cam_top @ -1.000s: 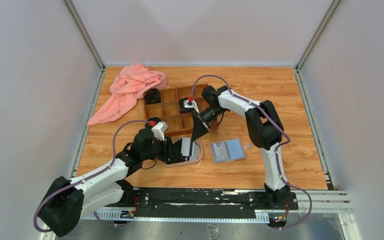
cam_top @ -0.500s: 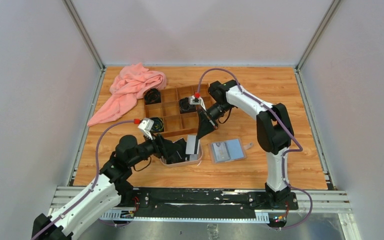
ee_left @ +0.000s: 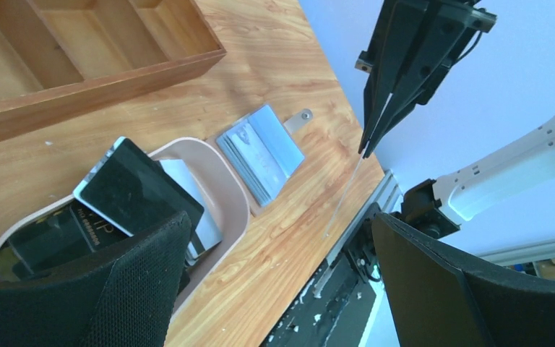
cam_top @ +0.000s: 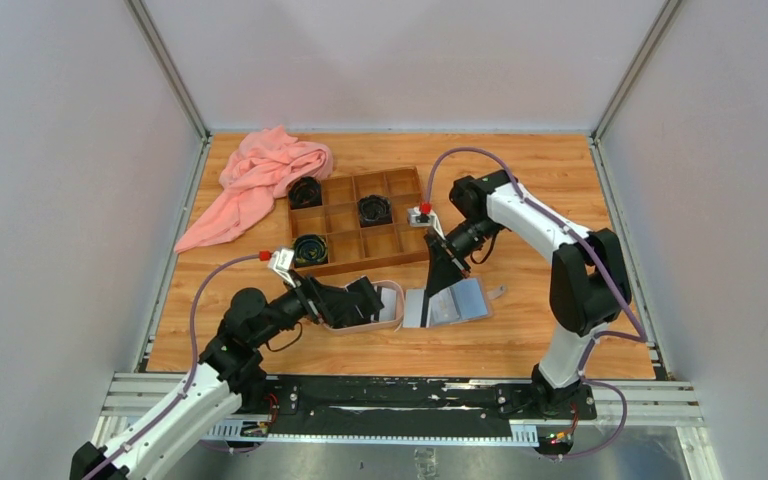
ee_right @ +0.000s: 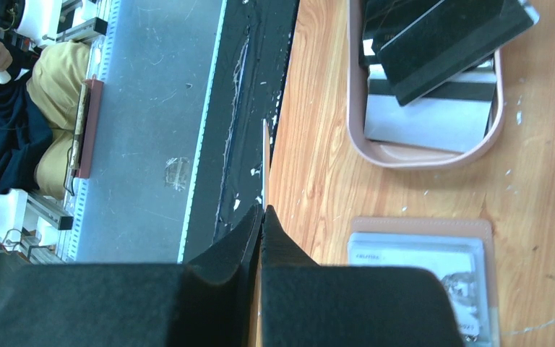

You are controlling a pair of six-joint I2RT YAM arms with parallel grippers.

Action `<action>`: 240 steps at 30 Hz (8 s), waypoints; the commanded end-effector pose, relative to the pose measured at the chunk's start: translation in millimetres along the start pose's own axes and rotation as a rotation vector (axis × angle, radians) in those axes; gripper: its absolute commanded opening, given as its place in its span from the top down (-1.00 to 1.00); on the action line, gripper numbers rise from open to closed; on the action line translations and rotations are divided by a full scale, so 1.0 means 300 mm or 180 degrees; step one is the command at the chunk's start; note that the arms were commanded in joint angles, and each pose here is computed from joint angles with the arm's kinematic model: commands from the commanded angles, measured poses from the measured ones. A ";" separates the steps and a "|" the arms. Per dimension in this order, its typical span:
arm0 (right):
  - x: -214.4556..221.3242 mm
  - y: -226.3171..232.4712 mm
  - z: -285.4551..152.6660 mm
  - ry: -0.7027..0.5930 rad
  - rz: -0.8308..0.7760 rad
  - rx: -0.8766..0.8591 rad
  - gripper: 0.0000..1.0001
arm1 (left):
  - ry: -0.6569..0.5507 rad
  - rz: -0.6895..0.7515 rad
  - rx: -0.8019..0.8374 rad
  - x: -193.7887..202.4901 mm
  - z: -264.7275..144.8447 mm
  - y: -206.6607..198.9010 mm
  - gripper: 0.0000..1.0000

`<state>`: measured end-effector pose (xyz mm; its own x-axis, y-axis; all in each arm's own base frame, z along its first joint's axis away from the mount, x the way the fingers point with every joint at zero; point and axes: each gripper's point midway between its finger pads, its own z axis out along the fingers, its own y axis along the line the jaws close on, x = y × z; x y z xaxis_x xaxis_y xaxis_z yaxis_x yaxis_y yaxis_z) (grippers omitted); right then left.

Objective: Put the credit cards into the card holder
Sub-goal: Place the credit card in the storage box, then insert the credit card into the card holder.

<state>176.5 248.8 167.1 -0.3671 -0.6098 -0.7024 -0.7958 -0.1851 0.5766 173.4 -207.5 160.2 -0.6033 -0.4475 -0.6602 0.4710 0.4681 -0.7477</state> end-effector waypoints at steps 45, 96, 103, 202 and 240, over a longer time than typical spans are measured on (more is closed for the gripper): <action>0.117 0.073 -0.051 -0.0256 0.0479 -0.0116 1.00 | 0.0436 0.0153 0.1091 0.318 0.279 -0.290 -0.18; 0.175 0.088 -0.003 0.0164 0.0342 -0.0224 1.00 | 0.2113 0.0282 0.1249 0.374 0.344 -0.288 0.51; 0.179 0.086 0.000 0.0189 0.0340 -0.0222 1.00 | 0.2209 0.0359 0.1271 0.360 0.334 -0.295 0.48; 0.284 -0.191 -0.486 -0.1191 0.0921 0.1862 -1.00 | 0.0647 -0.0574 -0.0977 0.438 0.614 0.088 1.00; 0.269 -0.181 -0.477 -0.1163 0.0822 0.1845 -1.00 | 0.1254 -0.0469 -0.1245 0.515 0.649 0.145 1.00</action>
<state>266.1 97.1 138.9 -0.6298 -0.2520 -0.7348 -0.7509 0.4398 0.4927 231.2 -415.9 40.7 -0.8442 -0.3297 -0.4226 0.1496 0.6121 -0.7765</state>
